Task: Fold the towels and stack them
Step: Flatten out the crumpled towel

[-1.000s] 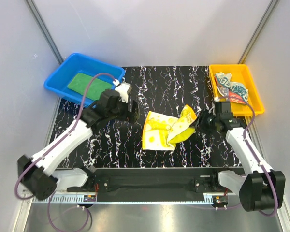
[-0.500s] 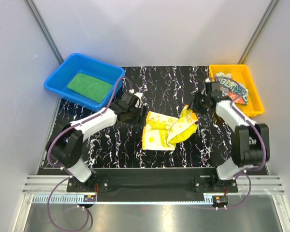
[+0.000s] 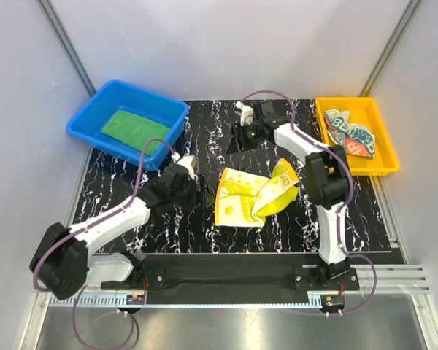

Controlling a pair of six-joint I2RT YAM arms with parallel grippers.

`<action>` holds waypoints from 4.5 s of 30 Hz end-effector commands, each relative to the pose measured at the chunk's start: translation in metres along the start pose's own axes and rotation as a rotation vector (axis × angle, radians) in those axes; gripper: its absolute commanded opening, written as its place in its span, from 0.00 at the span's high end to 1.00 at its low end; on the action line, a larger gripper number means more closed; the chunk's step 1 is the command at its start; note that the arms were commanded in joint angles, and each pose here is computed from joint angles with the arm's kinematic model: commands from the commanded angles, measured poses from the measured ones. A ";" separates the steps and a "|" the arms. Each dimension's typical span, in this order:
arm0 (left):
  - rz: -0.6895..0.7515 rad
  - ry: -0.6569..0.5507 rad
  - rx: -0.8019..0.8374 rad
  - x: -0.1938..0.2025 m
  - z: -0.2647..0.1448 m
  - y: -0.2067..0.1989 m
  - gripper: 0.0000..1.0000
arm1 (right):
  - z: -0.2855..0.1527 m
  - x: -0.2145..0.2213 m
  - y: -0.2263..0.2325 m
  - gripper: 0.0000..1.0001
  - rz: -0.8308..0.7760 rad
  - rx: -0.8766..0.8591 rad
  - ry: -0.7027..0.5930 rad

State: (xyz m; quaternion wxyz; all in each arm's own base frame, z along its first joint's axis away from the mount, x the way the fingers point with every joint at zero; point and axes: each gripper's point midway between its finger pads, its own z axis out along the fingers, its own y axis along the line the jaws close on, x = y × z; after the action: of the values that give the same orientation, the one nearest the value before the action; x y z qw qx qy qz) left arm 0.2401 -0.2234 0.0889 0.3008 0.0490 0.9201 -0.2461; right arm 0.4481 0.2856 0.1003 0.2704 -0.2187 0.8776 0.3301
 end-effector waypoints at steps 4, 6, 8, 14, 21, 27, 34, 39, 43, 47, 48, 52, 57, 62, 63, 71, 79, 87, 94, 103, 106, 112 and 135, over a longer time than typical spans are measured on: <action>-0.006 -0.210 0.076 -0.044 -0.032 -0.021 0.19 | 0.029 0.016 0.009 0.42 -0.087 -0.162 0.098; -0.003 -0.222 0.085 -0.046 -0.037 -0.023 0.19 | 0.039 0.026 0.004 0.41 -0.115 -0.158 0.137; -0.005 -0.225 0.081 -0.045 -0.039 -0.021 0.19 | 0.045 0.040 0.004 0.40 -0.136 -0.160 0.184; -0.011 -0.232 0.077 -0.043 -0.040 -0.019 0.19 | 0.047 0.072 0.000 0.41 -0.175 -0.156 0.261; -0.016 -0.226 0.074 -0.039 -0.039 -0.017 0.19 | 0.052 0.098 -0.006 0.45 -0.228 -0.118 0.318; -0.025 -0.230 0.078 -0.037 -0.043 -0.016 0.19 | 0.060 0.109 -0.016 0.55 -0.254 -0.015 0.346; -0.051 -0.162 0.021 -0.016 -0.031 0.000 0.20 | 0.052 0.107 -0.032 0.97 -0.223 0.124 0.304; -0.043 -0.073 -0.012 0.010 -0.012 0.007 0.21 | 0.036 0.095 -0.041 1.00 -0.157 0.241 0.225; -0.038 -0.041 0.026 0.025 0.000 -0.002 0.22 | 0.020 0.100 -0.045 1.00 -0.005 0.319 0.196; -0.040 -0.029 0.063 0.027 0.014 -0.012 0.25 | 0.004 0.104 -0.047 1.00 0.095 0.376 0.161; -0.042 -0.026 0.068 0.026 0.016 -0.014 0.26 | 0.004 0.109 -0.048 1.00 0.106 0.377 0.161; -0.061 0.021 0.089 0.038 0.029 -0.020 0.30 | 0.002 0.114 -0.052 1.00 0.128 0.404 0.164; -0.091 0.072 0.043 0.061 0.042 -0.019 0.33 | 0.001 0.115 -0.058 1.00 0.125 0.419 0.162; -0.108 0.119 -0.006 0.081 0.054 -0.017 0.37 | 0.000 0.112 -0.054 1.00 0.127 0.404 0.150; -0.114 0.125 -0.009 0.082 0.056 -0.019 0.38 | 0.000 0.112 -0.054 1.00 0.126 0.402 0.146; -0.098 0.180 -0.173 0.107 0.065 0.016 0.59 | -0.012 0.108 -0.048 1.00 0.113 0.403 0.115; -0.032 0.190 -0.208 0.093 0.070 0.012 1.00 | -0.037 0.077 -0.030 1.00 0.103 0.395 0.015; 0.299 -0.171 -0.194 -0.057 -0.009 -0.039 1.00 | -0.124 0.003 0.003 1.00 0.043 0.479 -0.275; 0.490 -0.386 -0.013 -0.139 -0.117 -0.105 1.00 | -0.276 -0.055 0.078 1.00 -0.072 0.490 -0.655; 0.621 -0.494 0.444 -0.133 -0.246 -0.191 1.00 | -0.422 -0.004 0.189 1.00 -0.246 0.225 -0.981; 0.608 -0.503 0.561 -0.127 -0.273 -0.212 1.00 | -0.449 0.016 0.215 1.00 -0.264 0.125 -1.063; 0.598 -0.522 0.635 -0.128 -0.295 -0.228 1.00 | -0.442 0.020 0.208 1.00 -0.211 0.137 -1.034; 0.212 0.103 0.153 -0.042 0.026 -0.038 1.00 | -0.143 0.133 0.061 0.42 0.317 0.164 -0.308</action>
State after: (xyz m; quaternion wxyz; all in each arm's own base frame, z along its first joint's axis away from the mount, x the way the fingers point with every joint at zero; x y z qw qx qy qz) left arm 0.2663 -0.2546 0.1057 0.2649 0.1707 0.9147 -0.2530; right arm 0.2511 0.1903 0.1391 0.3509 -0.0143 0.8837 0.3094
